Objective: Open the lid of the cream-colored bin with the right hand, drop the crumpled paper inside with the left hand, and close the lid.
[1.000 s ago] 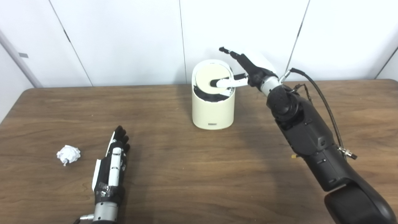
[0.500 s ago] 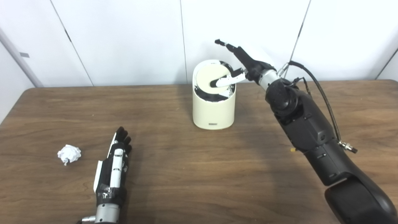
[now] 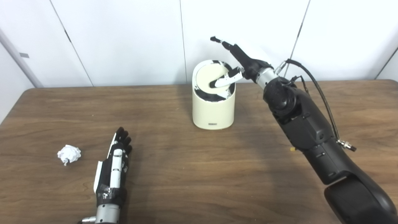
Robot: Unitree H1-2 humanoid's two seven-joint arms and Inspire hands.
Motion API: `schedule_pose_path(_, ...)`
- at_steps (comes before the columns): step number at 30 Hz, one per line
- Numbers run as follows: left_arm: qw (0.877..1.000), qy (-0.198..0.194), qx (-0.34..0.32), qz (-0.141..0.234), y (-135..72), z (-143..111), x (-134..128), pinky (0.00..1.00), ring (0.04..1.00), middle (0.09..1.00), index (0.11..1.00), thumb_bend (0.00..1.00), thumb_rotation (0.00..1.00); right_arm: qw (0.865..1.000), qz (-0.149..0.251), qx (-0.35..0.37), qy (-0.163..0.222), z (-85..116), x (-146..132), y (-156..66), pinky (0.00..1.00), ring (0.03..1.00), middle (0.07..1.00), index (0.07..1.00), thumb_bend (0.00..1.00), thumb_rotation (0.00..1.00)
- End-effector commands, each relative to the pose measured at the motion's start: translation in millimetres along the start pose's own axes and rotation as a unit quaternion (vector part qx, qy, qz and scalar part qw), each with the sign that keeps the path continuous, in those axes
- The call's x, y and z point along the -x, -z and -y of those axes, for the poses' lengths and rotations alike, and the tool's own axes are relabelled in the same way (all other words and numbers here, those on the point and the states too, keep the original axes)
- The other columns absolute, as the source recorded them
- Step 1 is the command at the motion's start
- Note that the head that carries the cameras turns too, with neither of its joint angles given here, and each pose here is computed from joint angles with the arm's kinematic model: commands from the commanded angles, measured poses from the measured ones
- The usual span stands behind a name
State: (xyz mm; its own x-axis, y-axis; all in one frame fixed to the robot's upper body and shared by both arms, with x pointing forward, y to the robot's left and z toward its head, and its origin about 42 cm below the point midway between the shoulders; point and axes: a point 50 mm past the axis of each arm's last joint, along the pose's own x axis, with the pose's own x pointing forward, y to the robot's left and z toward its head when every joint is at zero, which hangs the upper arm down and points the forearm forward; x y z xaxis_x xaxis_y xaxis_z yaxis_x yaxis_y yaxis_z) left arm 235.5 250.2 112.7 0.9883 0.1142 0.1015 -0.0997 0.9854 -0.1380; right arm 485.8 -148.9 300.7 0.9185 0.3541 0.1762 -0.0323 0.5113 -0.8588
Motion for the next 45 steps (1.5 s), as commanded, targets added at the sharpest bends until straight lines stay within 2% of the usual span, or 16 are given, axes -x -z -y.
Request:
schedule_pose_path(1, 1.000, -0.001, 0.002, -0.001, 1.9, 1.7, 5.2, 1.00, 0.980, 0.984, 1.000, 0.33, 0.87, 0.999, -0.004, 0.031, 0.015, 12.4, -3.6, 1.0, 0.92, 0.924, 0.921, 0.908, 0.81, 0.15)
schedule_pose_path(7, 1.000, -0.002, 0.005, -0.002, 1.5, 2.2, 5.4, 1.00, 0.984, 0.986, 1.000, 0.32, 0.87, 1.000, 0.002, 0.010, 0.025, 14.7, -2.4, -0.2, 0.92, 0.927, 0.923, 0.907, 0.76, 0.24)
schedule_pose_path(15, 1.000, -0.004, 0.003, -0.006, -0.1, 3.2, 6.2, 0.99, 0.975, 0.975, 0.994, 0.31, 0.84, 0.998, 0.026, -0.007, 0.059, 27.4, 0.4, -17.1, 0.92, 0.924, 0.924, 0.917, 0.67, 0.38)
schedule_pose_path(24, 1.000, 0.002, 0.005, -0.005, 3.1, 1.1, 4.8, 1.00, 0.979, 0.980, 1.000, 0.31, 0.83, 0.996, 0.033, -0.028, 0.079, 37.8, 0.7, -29.6, 0.85, 0.913, 0.923, 0.921, 0.63, 0.46)
schedule_pose_path(28, 1.000, 0.001, 0.001, -0.007, 3.6, 0.3, 5.1, 1.00, 0.976, 0.983, 1.000, 0.32, 0.83, 0.995, 0.031, -0.040, 0.083, 39.9, 3.7, -25.5, 0.84, 0.912, 0.919, 0.919, 0.61, 0.49)
schedule_pose_path(33, 1.000, -0.001, -0.001, -0.009, 4.4, -3.2, 4.7, 0.99, 0.977, 0.981, 1.000, 0.31, 0.83, 0.995, 0.010, -0.043, 0.093, 42.3, 12.9, -13.3, 0.84, 0.914, 0.923, 0.908, 0.54, 0.56)
schedule_pose_path(38, 1.000, -0.002, -0.004, -0.008, 5.8, -8.7, 4.0, 1.00, 0.983, 0.984, 1.000, 0.30, 0.84, 0.992, -0.012, -0.076, 0.100, 47.7, 28.3, 0.8, 0.83, 0.901, 0.917, 0.911, 0.49, 0.55)
schedule_pose_path(45, 1.000, -0.002, -0.009, -0.005, 6.8, -13.5, 2.2, 1.00, 0.979, 0.980, 0.997, 0.31, 0.84, 0.990, -0.045, -0.078, 0.105, 61.2, 52.0, 18.4, 0.81, 0.899, 0.926, 0.911, 0.48, 0.59)
